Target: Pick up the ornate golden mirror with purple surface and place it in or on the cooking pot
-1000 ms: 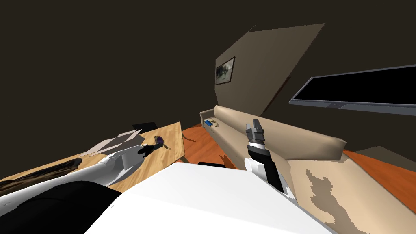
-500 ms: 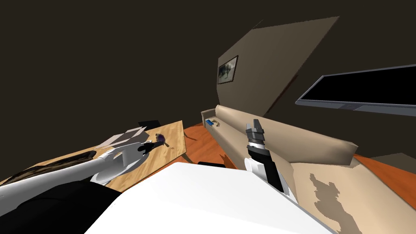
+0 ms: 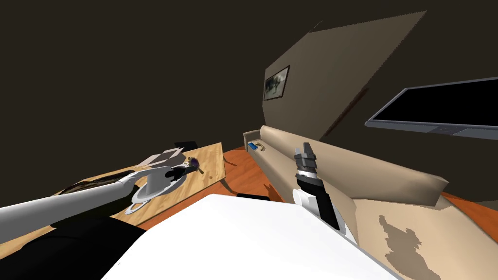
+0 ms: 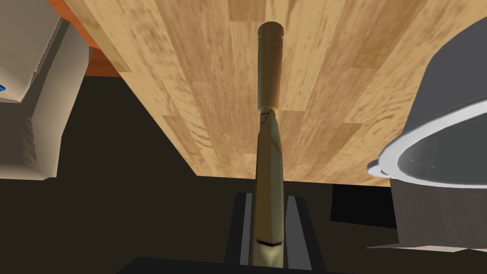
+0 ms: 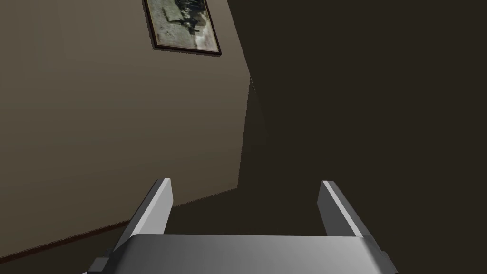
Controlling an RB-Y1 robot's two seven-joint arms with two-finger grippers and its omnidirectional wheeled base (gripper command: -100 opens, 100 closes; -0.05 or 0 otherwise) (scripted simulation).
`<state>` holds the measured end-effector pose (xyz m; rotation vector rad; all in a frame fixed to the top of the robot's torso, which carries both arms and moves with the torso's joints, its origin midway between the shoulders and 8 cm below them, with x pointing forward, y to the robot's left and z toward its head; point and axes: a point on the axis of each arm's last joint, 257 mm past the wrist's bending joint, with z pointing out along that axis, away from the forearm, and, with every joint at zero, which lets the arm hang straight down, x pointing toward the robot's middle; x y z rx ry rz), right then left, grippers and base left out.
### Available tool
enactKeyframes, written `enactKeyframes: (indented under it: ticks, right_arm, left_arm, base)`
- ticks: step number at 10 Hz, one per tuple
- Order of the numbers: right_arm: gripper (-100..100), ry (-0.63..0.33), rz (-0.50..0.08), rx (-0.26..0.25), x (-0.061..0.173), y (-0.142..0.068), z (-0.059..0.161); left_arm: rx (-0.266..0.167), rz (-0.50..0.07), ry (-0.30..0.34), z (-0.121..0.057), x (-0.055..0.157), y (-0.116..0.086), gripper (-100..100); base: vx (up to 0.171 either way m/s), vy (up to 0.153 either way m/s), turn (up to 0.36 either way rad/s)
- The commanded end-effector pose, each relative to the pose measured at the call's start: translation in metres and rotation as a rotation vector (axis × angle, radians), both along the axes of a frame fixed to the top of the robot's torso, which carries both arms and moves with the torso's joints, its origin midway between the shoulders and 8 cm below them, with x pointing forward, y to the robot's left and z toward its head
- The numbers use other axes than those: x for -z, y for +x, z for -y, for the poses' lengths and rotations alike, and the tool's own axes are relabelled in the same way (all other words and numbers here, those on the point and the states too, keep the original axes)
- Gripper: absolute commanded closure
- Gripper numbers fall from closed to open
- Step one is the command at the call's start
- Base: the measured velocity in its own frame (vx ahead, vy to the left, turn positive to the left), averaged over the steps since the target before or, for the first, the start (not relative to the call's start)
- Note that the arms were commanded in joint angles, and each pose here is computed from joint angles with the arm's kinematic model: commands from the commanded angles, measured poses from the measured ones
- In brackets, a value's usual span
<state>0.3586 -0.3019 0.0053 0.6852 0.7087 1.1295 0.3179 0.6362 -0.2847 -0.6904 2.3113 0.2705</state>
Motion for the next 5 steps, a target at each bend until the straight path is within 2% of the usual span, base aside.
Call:
enactKeyframes:
  ticks: [1,5]
  right_arm:
    - [0,0.0,0.0,0.0,0.0,0.0,0.0]
    - [0,0.0,0.0,0.0,0.0,0.0,0.0]
  left_arm:
    - [0.008,-0.002,-0.003,0.006,-0.008,0.004,100]
    - [0.033,-0.008,-0.007,0.021,-0.029,0.016,100]
  base:
    - [-0.051,0.006,0.092]
    - [-0.054,0.028,0.085]
